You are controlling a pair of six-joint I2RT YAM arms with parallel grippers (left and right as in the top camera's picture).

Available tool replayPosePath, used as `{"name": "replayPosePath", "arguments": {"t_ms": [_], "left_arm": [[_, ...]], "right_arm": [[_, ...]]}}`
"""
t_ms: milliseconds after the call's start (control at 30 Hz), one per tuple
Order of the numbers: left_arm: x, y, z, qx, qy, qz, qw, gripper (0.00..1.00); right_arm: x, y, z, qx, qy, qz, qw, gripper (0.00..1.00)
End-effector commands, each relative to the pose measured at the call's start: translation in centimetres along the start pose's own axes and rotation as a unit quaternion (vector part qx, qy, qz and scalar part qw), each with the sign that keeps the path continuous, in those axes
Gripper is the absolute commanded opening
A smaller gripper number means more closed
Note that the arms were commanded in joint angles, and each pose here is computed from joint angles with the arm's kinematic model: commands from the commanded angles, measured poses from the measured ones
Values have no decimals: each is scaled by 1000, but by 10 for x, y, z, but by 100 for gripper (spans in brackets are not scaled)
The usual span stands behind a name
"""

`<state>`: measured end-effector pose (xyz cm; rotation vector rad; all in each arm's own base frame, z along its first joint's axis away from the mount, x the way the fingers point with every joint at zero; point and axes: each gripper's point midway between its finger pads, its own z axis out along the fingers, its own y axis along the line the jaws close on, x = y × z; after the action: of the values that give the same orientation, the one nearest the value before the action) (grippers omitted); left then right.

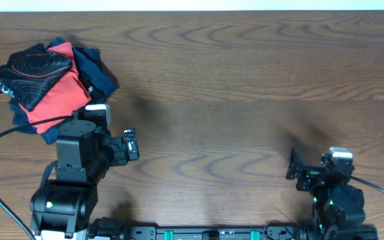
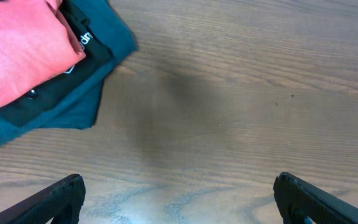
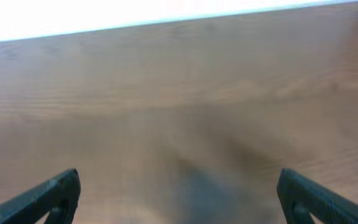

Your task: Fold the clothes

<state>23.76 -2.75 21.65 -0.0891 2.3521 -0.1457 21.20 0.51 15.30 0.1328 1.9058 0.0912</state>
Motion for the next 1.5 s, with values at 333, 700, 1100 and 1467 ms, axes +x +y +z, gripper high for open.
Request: {"name": "replayPosePath", "arguments": {"t_ms": [333, 700, 1100, 1467], "left_arm": [[1, 2, 1, -5, 1, 8, 1000, 98], [1, 2, 1, -5, 1, 8, 1000, 98], [1, 2, 1, -5, 1, 8, 1000, 98], [1, 2, 1, -5, 1, 8, 1000, 98]], "right_arm": [[-17, 15, 29, -42, -139, -85, 986, 99], [-13, 17, 30, -47, -130, -88, 987, 99], [-13, 17, 30, -47, -130, -88, 987, 99], [-13, 17, 30, -47, -130, -88, 987, 99]]}}
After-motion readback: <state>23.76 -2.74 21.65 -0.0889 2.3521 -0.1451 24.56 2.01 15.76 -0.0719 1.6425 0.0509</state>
